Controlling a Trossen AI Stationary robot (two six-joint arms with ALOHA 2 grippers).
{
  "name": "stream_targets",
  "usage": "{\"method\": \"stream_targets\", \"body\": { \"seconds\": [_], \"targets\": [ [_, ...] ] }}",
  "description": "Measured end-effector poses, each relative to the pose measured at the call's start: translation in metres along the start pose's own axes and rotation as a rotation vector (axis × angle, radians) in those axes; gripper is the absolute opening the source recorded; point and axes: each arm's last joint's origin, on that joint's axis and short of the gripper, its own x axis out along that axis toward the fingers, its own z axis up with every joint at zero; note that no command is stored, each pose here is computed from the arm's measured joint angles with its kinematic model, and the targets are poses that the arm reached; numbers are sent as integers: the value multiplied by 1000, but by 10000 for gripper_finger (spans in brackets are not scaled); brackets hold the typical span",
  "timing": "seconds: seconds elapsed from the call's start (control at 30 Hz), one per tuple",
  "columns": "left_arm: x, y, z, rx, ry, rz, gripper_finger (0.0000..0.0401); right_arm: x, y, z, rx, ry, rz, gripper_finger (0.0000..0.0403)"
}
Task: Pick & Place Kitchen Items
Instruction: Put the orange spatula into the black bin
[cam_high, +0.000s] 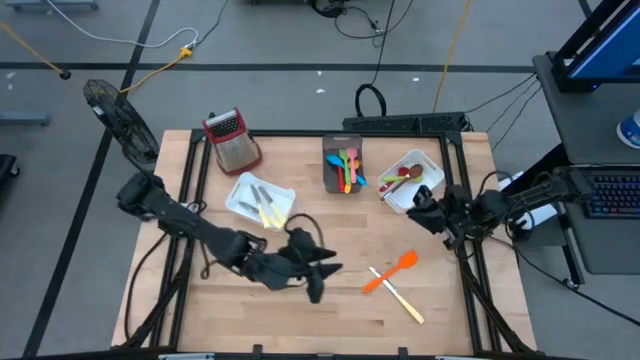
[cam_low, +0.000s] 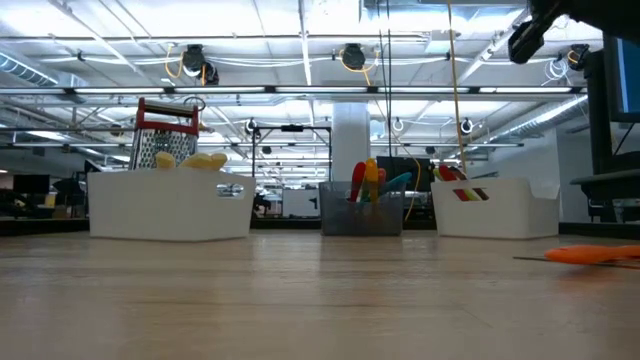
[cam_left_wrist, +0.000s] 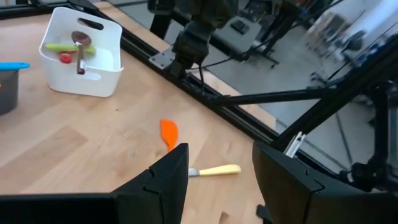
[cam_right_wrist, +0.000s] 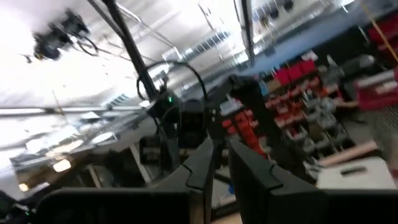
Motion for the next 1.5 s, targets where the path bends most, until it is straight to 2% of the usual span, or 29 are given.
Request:
{"method": "stream_targets", "body": {
  "seconds": [0.17, 0.33, 0.43, 0.57, 0.7, 0.83, 0.93, 1.17, 1.27, 1.5],
  "targets": [
    [23, -18, 9, 14, 23, 43, 182, -8, 7, 9, 49, 9, 145, 43],
    [55, -26, 7, -24, 79, -1, 182, -19, 9, 14, 108, 31, 157, 43],
    [75, -27, -2, -33, 138, -29, 182, -25, 8, 14, 178, 74, 166, 43],
    [98, -26, -16, -52, 195, -38, 182, -32, 7, 14, 202, 105, 146, 43],
    [116, -23, -25, -94, 220, -32, 182, -36, 3, 6, 190, 190, 85, 43],
    [132, -12, -32, -122, 225, 4, 182, -40, -7, -9, 158, 326, -60, 43],
    [141, -4, -36, -152, 239, 18, 182, -42, -11, -15, 109, 384, -109, 43],
    [163, 2, -52, -188, 218, -38, 182, -39, -7, -7, -8, 302, -41, 43],
    [167, 5, -58, -178, 233, -20, 182, -38, -5, -4, -21, 266, -21, 43],
    [168, 7, -60, -92, 238, -18, 182, -38, -4, -3, -23, 253, -12, 43]
  ]
}}
